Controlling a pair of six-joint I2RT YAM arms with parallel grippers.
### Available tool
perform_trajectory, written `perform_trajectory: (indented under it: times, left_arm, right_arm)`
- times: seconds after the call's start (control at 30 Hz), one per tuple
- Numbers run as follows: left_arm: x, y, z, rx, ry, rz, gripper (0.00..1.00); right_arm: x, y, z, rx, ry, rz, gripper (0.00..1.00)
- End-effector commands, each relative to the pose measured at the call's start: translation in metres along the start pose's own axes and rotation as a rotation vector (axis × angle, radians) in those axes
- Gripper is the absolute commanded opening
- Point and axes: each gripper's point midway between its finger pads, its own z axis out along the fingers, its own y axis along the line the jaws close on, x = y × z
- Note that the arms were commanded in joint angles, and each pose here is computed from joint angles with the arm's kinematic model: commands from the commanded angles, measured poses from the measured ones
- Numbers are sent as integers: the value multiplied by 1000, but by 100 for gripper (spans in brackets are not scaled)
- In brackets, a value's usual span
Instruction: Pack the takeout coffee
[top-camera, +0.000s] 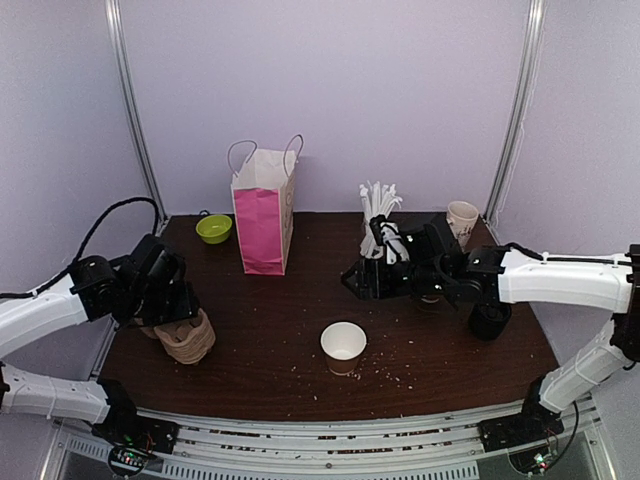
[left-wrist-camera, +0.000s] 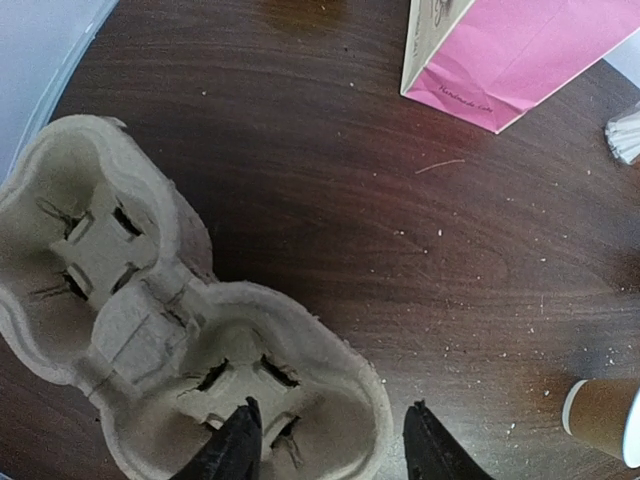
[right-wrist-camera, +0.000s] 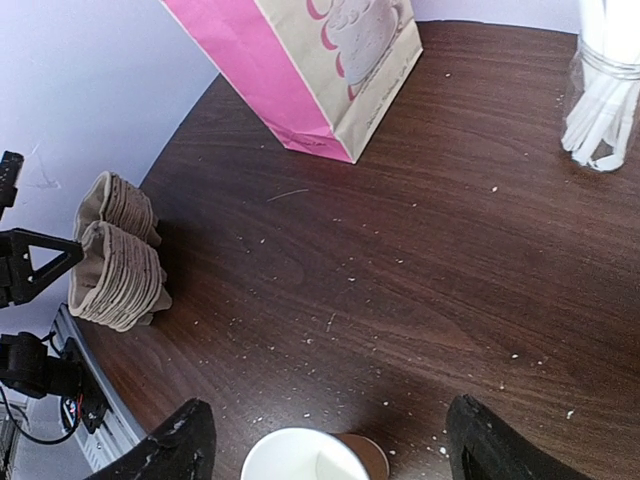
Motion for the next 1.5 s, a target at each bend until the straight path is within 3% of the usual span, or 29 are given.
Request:
perform_trajectory:
  times: [0.0,0.27,0.57,1.03,1.47]
  left_arm:
    - [1,-12,8,33,22,-7,51]
    - [12,-14,21,26,66,43,38]
    - [23,-14,27,38,96,74,34]
    - [16,-19,20,76,72,76,0]
    - [10,-25,6,139,51,74,0]
  right_arm:
    - [-1,29,7,-112,-2,23,81]
    - [9,71,31,-215,38,20,79]
    - [16,110,61,-348,82,87,78]
    - [39,156,105,-473,174,183,77]
    - [66,190,154,-556,274,307,72]
